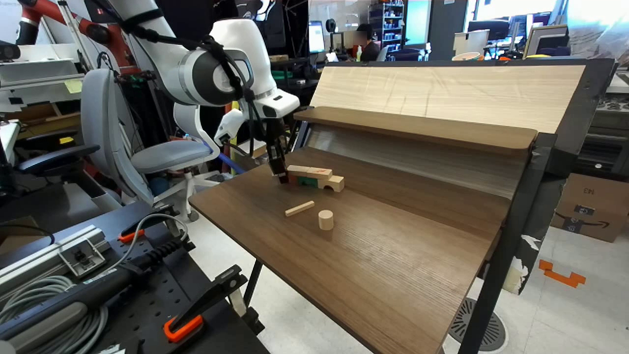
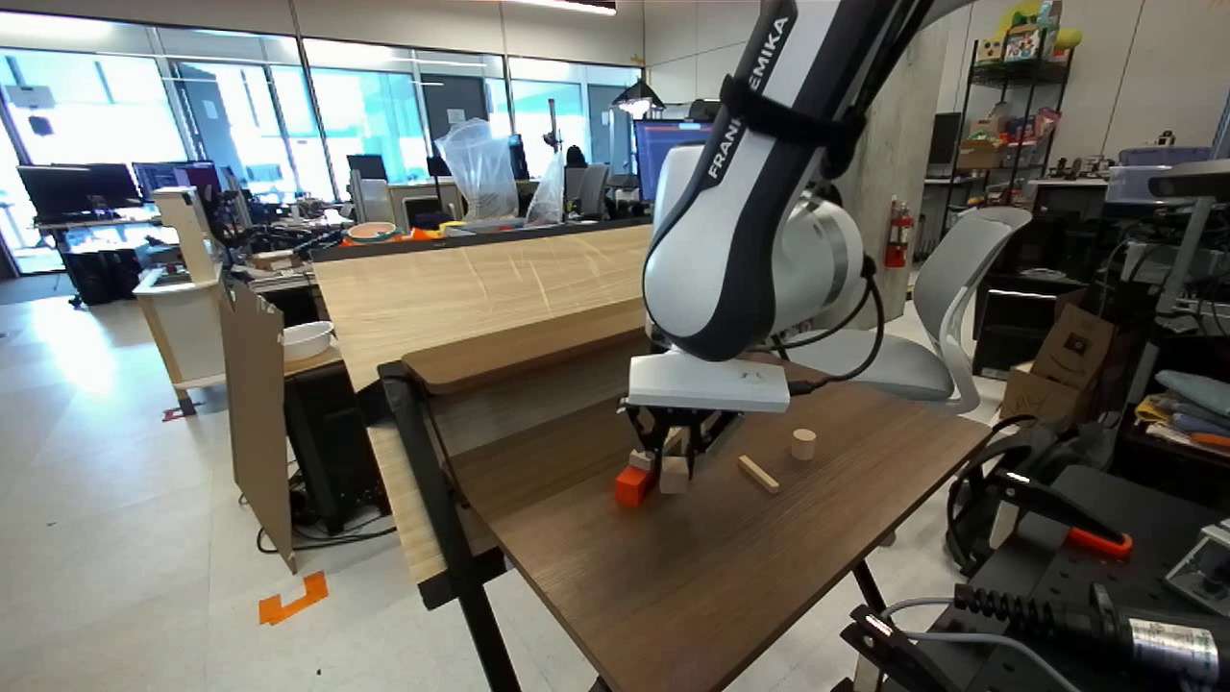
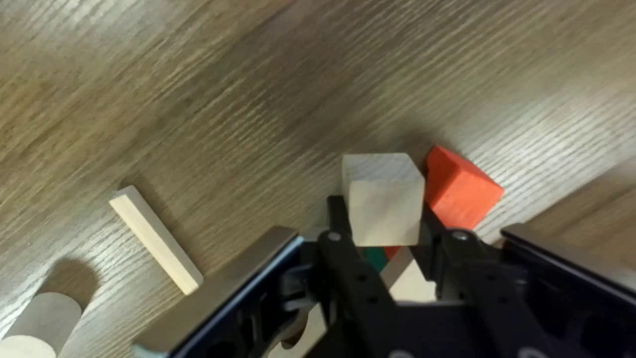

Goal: Pick the block and stack it on the other blocks

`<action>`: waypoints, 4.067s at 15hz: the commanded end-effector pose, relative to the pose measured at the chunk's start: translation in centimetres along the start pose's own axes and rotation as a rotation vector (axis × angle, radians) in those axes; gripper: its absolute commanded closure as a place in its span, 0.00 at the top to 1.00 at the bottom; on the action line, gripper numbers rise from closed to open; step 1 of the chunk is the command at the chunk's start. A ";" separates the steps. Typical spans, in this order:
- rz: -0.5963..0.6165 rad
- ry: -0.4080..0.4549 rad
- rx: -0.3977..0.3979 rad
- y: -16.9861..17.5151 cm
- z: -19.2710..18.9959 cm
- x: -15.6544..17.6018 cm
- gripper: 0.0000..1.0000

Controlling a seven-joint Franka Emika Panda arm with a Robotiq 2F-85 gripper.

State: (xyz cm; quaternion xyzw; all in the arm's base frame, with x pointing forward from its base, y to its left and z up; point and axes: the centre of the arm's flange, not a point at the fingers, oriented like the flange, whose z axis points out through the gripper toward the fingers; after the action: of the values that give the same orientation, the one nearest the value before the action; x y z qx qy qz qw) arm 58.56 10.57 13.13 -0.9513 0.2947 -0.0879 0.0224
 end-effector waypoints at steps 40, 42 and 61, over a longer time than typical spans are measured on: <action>0.612 0.036 -0.060 -3.7 -1.4 5.6 0.08; 0.616 0.036 -0.061 -3.7 -1.2 5.6 0.08; 0.503 0.013 0.003 -2.4 -9.2 3.9 1.00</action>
State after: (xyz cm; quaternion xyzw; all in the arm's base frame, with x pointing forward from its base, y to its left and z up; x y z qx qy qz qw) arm 63.73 11.71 19.60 -0.8377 0.5407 -0.0731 0.0249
